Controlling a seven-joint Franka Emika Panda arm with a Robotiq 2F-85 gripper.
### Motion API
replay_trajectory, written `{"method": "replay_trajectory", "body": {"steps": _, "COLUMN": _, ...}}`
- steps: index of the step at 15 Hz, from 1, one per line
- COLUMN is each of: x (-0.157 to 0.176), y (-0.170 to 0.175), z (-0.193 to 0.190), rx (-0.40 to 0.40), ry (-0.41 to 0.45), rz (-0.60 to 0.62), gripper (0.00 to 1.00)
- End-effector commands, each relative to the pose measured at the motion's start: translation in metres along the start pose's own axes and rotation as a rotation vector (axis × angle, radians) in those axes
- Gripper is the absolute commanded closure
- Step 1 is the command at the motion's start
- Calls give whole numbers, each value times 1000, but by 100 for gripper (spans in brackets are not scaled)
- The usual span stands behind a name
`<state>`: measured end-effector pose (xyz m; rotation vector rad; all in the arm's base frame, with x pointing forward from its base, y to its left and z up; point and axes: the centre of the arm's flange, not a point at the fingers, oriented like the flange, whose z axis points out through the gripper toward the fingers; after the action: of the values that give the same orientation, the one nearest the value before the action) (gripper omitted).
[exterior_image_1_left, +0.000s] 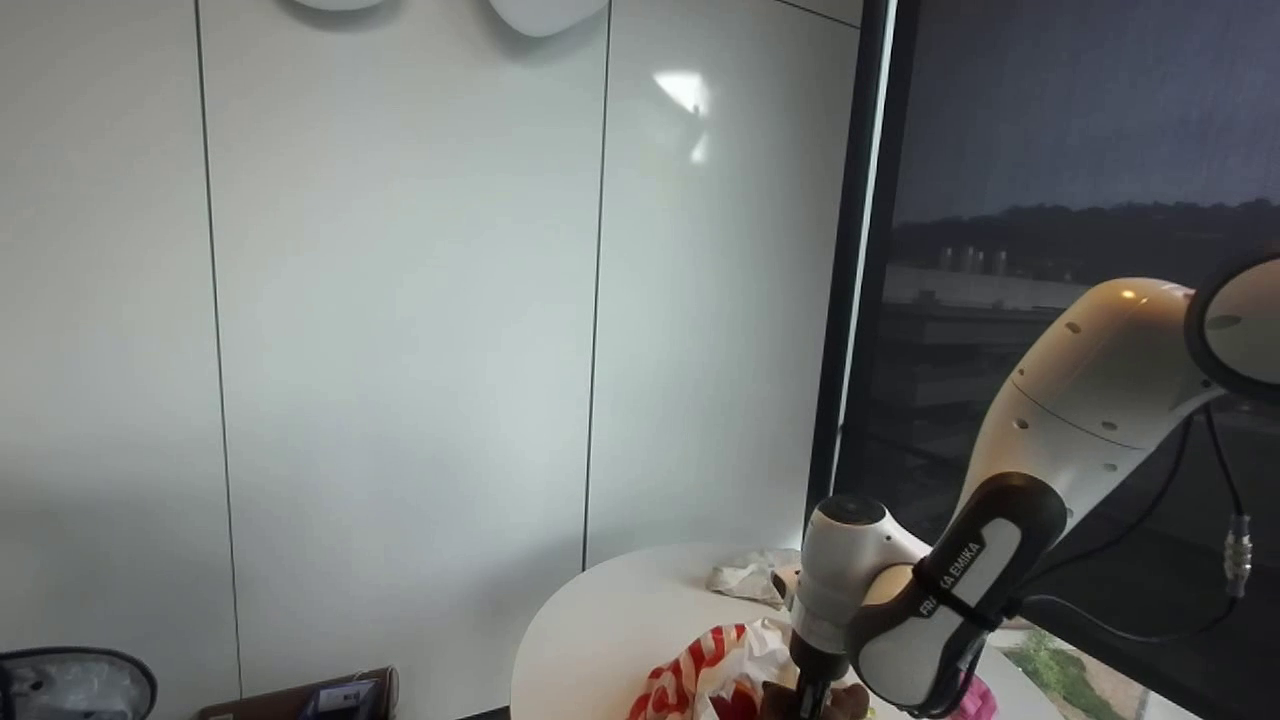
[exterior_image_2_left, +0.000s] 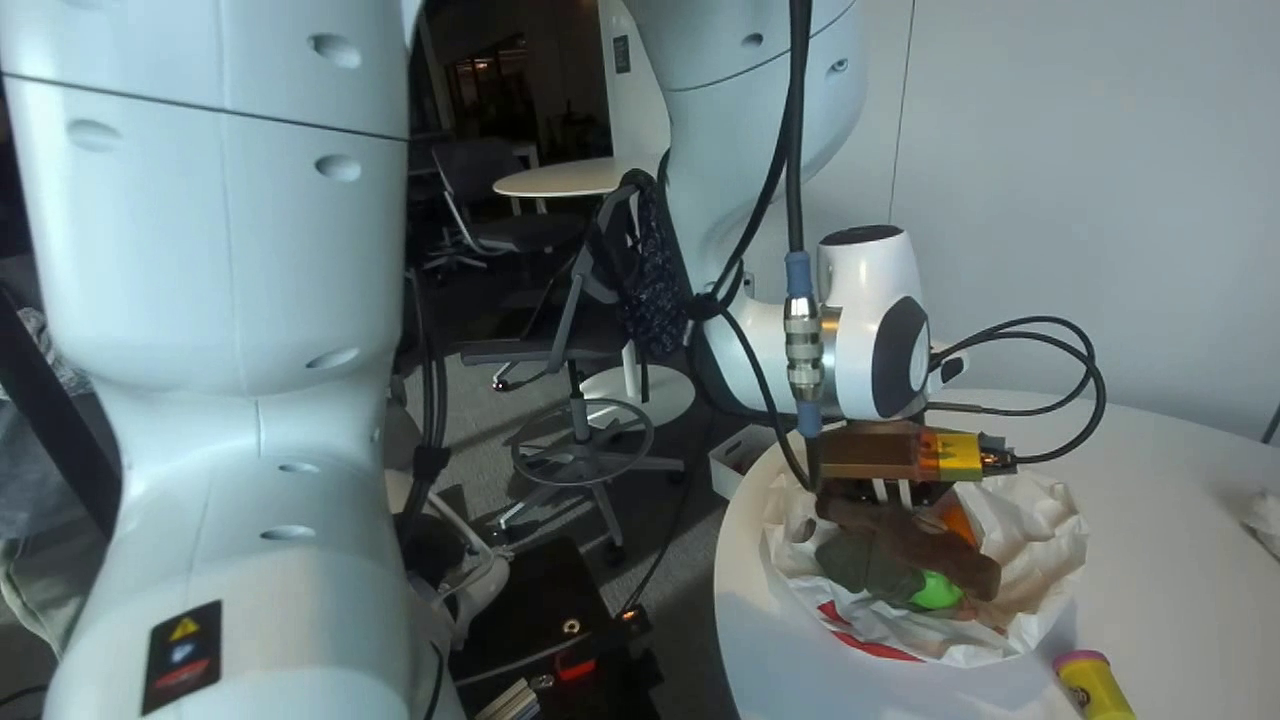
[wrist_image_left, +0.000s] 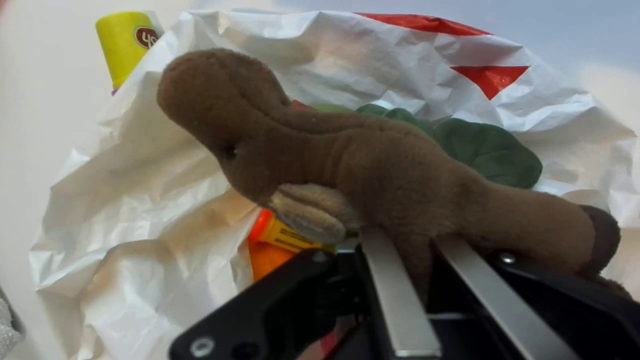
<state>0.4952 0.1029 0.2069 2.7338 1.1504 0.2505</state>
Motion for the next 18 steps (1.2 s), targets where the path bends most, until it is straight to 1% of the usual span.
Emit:
{"method": "replay_trajectory", "body": {"steps": 1, "x": 7, "y": -10, "z": 25, "rx": -17, "ry": 52, "rz": -62, "gripper": 90}}
{"method": "replay_trajectory", "body": {"steps": 3, "x": 13, "y": -19, "z": 31, "rx": -59, "ry": 101, "rz": -103, "gripper": 90}}
{"method": "replay_trajectory", "body": {"steps": 5, "x": 21, "y": -28, "z": 25, "rx": -86, "ry": 170, "rz": -132, "gripper": 90}}
{"method": "replay_trajectory", "body": {"steps": 7, "x": 28, "y": -32, "z": 20, "rx": -96, "ry": 215, "rz": -157, "gripper": 90}}
{"method": "replay_trajectory", "body": {"steps": 9, "x": 36, "y": -30, "z": 28, "rx": -114, "ry": 223, "rz": -170, "gripper": 90}}
{"method": "replay_trajectory", "body": {"steps": 13, "x": 42, "y": -13, "z": 58, "rx": -124, "ry": 210, "rz": -156, "gripper": 90}}
{"method": "replay_trajectory", "body": {"steps": 17, "x": 40, "y": 0, "z": 81, "rx": -112, "ry": 215, "rz": -144, "gripper": 90}}
{"method": "replay_trajectory", "body": {"steps": 18, "x": 40, "y": 1, "z": 86, "rx": -84, "ry": 210, "rz": -131, "gripper": 92}}
